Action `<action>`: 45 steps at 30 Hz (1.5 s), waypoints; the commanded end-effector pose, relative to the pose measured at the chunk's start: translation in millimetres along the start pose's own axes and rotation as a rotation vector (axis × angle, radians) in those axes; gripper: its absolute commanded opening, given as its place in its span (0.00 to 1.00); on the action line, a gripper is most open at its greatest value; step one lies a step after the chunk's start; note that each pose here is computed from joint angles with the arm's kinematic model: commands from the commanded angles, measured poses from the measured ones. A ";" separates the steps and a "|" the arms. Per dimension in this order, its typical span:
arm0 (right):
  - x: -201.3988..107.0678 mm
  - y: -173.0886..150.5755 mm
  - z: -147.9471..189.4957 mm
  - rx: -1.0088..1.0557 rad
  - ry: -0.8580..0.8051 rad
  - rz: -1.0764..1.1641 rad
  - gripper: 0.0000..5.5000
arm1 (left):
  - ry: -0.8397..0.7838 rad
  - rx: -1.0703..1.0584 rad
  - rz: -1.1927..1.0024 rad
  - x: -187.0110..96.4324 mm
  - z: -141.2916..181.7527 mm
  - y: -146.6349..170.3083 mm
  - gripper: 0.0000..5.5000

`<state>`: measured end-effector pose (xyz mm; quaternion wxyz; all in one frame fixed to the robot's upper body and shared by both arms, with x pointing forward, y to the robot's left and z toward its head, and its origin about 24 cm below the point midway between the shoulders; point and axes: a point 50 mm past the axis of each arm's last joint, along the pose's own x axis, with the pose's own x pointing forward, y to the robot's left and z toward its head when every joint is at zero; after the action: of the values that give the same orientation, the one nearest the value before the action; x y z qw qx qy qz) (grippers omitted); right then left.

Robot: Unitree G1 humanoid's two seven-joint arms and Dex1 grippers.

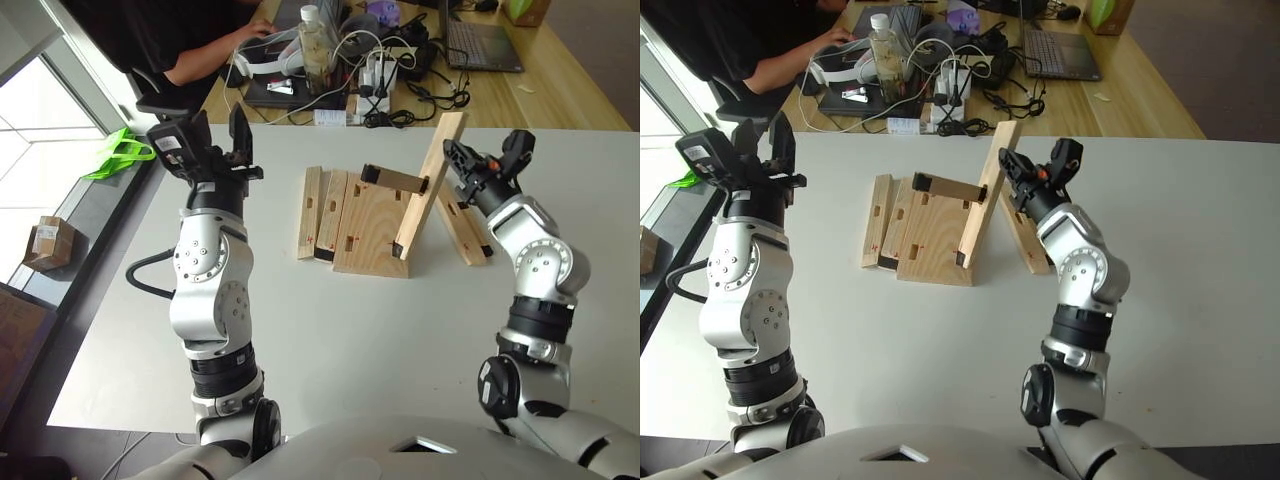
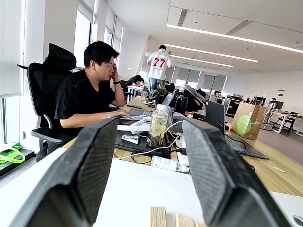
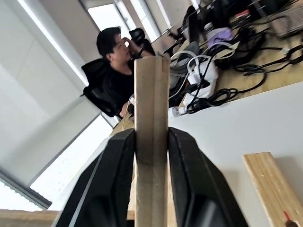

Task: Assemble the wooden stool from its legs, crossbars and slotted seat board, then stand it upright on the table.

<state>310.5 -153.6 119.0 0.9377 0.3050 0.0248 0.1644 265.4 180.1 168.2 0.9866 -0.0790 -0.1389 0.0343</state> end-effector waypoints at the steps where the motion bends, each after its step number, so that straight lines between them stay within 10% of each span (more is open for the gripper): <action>1: -8.7 4.1 -0.3 0.052 -0.168 -0.079 0.17 | 0.026 0.000 0.004 -4.1 -5.4 1.9 0.45; 20: -57.6 25.8 -31.9 0.123 -0.327 -0.172 0.17 | 0.078 0.018 -0.071 -16.5 -15.8 10.1 0.45; 45: -24.8 39.4 -68.8 0.007 -0.467 -0.204 0.17 | 0.794 0.266 -0.465 -24.6 -84.6 54.4 0.45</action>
<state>258.1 -126.1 81.0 0.9453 0.2810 -0.1659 0.0056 259.4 217.2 72.0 0.9543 0.0713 0.2206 -0.1884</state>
